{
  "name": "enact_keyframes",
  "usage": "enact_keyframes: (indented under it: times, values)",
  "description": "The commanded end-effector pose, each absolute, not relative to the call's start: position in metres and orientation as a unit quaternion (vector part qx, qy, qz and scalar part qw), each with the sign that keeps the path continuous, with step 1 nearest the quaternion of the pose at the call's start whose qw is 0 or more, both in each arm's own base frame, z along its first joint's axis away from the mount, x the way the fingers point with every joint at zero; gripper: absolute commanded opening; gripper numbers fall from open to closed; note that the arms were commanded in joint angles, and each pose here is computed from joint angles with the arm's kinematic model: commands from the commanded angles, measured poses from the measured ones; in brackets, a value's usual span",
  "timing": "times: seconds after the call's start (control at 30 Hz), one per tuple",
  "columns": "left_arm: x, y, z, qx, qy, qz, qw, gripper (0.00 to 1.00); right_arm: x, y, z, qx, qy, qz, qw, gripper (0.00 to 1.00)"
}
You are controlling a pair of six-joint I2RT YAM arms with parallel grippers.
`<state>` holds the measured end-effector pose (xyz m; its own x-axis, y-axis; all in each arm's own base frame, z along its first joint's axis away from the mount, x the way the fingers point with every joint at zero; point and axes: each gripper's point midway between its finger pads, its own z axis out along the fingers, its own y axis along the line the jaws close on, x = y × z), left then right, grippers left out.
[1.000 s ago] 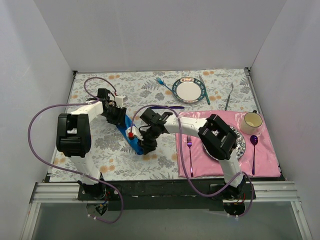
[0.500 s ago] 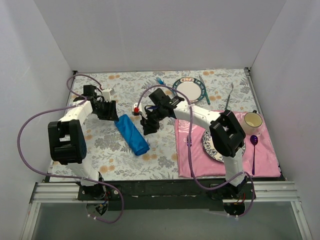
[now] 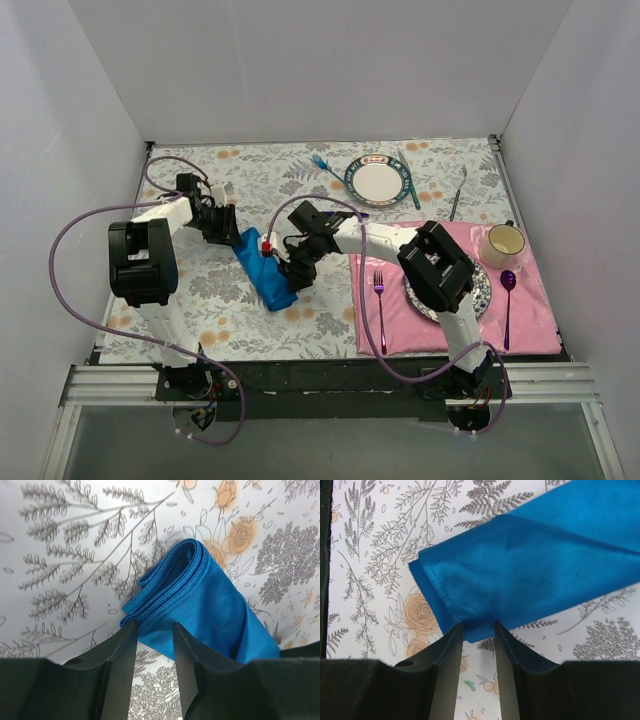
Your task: Fold the napkin into a case and place the utensils inside
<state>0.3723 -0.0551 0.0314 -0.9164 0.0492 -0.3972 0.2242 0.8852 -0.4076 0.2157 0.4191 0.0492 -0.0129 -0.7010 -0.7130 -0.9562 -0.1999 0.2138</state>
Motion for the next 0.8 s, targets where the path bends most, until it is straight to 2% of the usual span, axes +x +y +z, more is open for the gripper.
enact_keyframes:
  times: [0.0,0.13,0.27,0.3,0.37,0.4,0.43,0.47,0.5,0.57,0.63,0.77]
  values:
    - [0.394,-0.067,0.039,0.084,0.942,-0.244,0.215,0.33,0.200,0.435,0.048,-0.692,0.587,0.381,0.178,0.40]
    - [0.401,-0.074,0.041,0.092,0.939,-0.249,0.218,0.34,0.188,0.448,0.050,-0.691,0.581,0.393,0.175,0.40]
    - [0.403,-0.075,0.049,0.095,0.938,-0.250,0.221,0.39,0.191,0.454,0.072,-0.693,0.571,0.398,0.188,0.43]
    - [0.404,-0.075,0.054,0.098,0.936,-0.253,0.226,0.48,0.193,0.453,0.080,-0.692,0.570,0.398,0.194,0.48]
    - [0.405,-0.078,0.076,0.115,0.926,-0.256,0.253,0.59,0.208,0.451,0.110,-0.678,0.572,0.402,0.228,0.52]
    - [0.406,-0.079,0.088,0.122,0.919,-0.260,0.269,0.71,0.218,0.451,0.127,-0.661,0.580,0.407,0.245,0.55]
    - [0.408,-0.080,0.099,0.126,0.914,-0.262,0.283,0.75,0.237,0.446,0.141,-0.647,0.589,0.404,0.267,0.59]
    - [0.411,-0.080,0.122,0.135,0.903,-0.259,0.314,0.84,0.250,0.441,0.160,-0.637,0.594,0.397,0.289,0.61]
    - [0.413,-0.080,0.135,0.139,0.896,-0.259,0.331,0.97,0.277,0.434,0.183,-0.620,0.602,0.388,0.321,0.67]
    - [0.419,-0.078,0.177,0.150,0.873,-0.252,0.389,0.98,0.303,0.419,0.209,-0.603,0.612,0.368,0.354,0.75]
    - [0.423,-0.078,0.207,0.162,0.852,-0.242,0.435,0.98,0.338,0.398,0.236,-0.585,0.621,0.342,0.394,0.88]
    - [0.419,-0.077,0.257,0.166,0.811,-0.223,0.514,0.98,0.389,0.357,0.240,-0.577,0.649,0.251,0.429,0.99]
